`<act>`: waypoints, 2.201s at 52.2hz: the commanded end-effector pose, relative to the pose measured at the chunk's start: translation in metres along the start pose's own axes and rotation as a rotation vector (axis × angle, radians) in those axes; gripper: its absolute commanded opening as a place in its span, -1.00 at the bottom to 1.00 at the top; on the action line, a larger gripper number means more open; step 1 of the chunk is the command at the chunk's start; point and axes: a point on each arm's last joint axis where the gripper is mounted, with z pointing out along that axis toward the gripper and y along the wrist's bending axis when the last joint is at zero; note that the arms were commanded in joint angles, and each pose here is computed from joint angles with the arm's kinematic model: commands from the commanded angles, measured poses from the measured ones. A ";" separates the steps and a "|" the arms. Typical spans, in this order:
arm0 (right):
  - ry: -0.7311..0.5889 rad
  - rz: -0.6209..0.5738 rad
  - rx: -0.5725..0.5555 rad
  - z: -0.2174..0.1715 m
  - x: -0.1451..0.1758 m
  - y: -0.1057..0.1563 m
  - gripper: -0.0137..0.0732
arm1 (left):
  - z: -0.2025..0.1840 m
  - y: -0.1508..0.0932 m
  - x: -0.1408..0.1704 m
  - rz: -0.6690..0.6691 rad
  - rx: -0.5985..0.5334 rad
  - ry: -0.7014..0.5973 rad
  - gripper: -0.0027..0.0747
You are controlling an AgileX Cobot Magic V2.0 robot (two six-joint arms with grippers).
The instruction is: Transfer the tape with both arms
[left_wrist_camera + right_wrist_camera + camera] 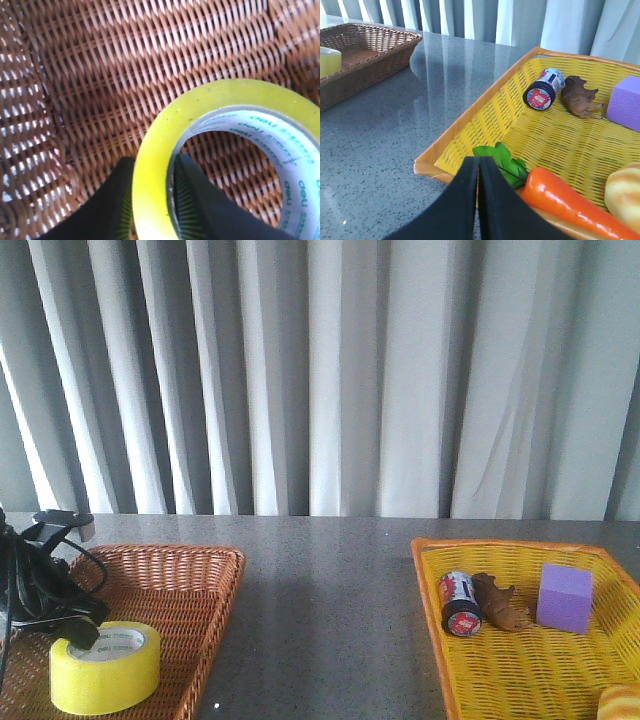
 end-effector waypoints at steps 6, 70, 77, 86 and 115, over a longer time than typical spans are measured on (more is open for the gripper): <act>-0.062 -0.005 0.035 -0.001 -0.013 -0.003 -0.70 | -0.031 -0.017 -0.012 -0.021 0.056 -0.136 -0.63; -0.062 -0.005 0.036 -0.001 -0.013 -0.003 -0.70 | -0.264 -0.128 0.087 0.169 -0.083 -0.571 -0.95; -0.062 -0.005 0.036 -0.001 -0.013 -0.003 -0.70 | -0.272 -0.145 0.127 0.165 -0.118 -0.659 -0.95; -0.062 -0.005 0.036 -0.001 -0.013 -0.003 -0.70 | -0.256 -0.158 0.177 0.100 -0.124 -0.724 -0.95; -0.062 -0.005 0.036 -0.001 -0.013 -0.003 -0.70 | -0.222 -0.187 0.274 0.035 -0.082 -0.881 -0.95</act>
